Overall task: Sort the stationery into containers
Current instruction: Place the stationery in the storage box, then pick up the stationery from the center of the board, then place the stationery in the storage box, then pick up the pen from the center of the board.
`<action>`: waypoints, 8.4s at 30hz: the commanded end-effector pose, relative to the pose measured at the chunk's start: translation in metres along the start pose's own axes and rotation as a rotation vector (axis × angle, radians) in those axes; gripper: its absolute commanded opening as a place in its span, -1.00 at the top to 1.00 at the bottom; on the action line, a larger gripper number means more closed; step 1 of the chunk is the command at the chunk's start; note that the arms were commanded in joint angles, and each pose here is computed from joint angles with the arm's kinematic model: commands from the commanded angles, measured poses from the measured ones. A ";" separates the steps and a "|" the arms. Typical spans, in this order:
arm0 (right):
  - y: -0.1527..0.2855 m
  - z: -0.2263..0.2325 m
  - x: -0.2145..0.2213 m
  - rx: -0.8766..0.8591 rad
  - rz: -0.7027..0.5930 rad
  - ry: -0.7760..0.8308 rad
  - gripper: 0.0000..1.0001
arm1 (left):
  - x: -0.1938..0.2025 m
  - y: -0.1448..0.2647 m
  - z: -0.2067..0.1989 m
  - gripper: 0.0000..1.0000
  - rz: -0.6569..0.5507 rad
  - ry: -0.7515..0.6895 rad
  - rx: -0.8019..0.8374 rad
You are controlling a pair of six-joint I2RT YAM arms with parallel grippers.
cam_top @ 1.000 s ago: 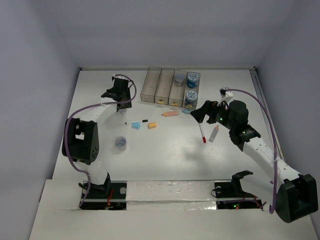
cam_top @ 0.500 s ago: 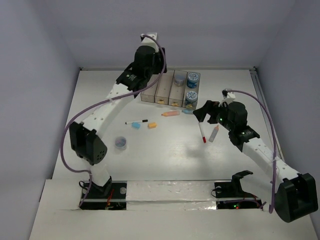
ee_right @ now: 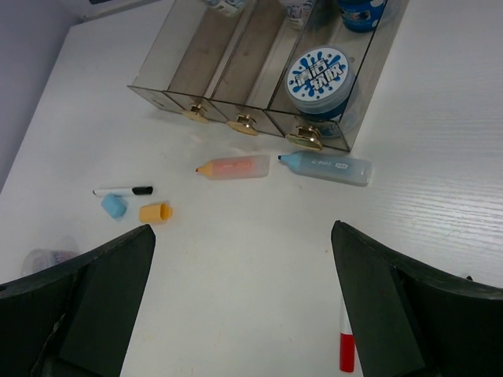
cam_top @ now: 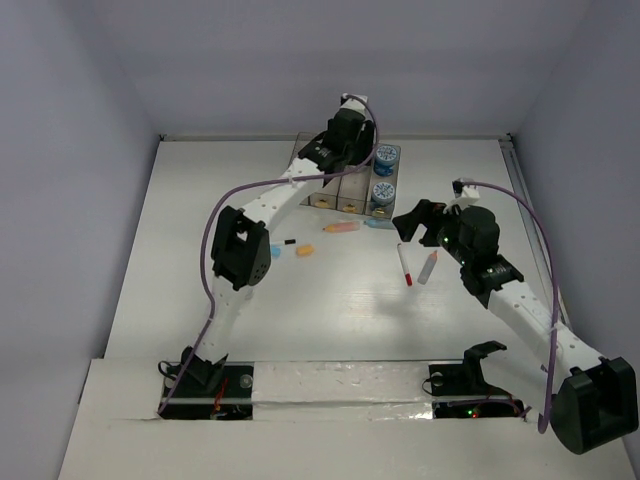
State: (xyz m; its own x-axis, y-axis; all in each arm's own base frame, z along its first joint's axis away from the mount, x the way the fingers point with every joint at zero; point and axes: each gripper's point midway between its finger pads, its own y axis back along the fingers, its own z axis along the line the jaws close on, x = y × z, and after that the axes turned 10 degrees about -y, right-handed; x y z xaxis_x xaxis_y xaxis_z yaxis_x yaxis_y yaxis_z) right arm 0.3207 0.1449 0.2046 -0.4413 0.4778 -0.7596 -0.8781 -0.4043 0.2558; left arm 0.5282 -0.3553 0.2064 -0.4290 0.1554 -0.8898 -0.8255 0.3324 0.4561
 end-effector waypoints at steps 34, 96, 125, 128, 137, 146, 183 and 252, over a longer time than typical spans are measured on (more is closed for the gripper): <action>-0.009 0.003 0.004 -0.030 -0.002 0.002 -1.00 | 0.012 -0.053 -0.003 -0.98 -0.041 -0.071 -0.030; -0.131 0.263 0.318 -0.276 0.615 0.634 -0.27 | 0.053 0.441 0.175 -0.98 -0.667 0.216 -0.296; -0.181 0.125 -0.023 0.094 0.057 0.400 0.42 | 0.058 0.410 0.161 -0.98 -0.577 0.155 -0.259; -0.190 0.102 -0.034 0.133 0.067 0.391 0.42 | 0.059 0.404 0.159 -0.98 -0.559 0.145 -0.252; -0.212 0.057 -0.018 0.190 0.149 0.374 0.42 | 0.061 0.394 0.157 -0.98 -0.529 0.129 -0.247; -0.227 0.031 -0.007 0.220 0.187 0.364 0.42 | 0.061 0.391 0.155 -0.98 -0.523 0.123 -0.239; -0.047 -0.083 0.095 0.560 0.400 0.187 -0.34 | 0.055 0.396 0.145 -0.98 -0.557 0.118 -0.167; -0.299 0.092 -0.019 0.077 0.030 0.006 0.39 | 0.054 0.393 0.140 -0.98 -0.551 0.113 -0.138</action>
State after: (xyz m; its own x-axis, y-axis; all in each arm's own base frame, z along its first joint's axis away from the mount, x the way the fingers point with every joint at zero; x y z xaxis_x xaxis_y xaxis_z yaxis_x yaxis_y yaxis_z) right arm 0.5678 0.3249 0.1732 -0.5172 0.4412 -0.7333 -0.8489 -0.3734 0.3741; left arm 0.2286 -0.0849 0.3268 0.0167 -0.0867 -0.9961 -0.9765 0.2125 -0.0348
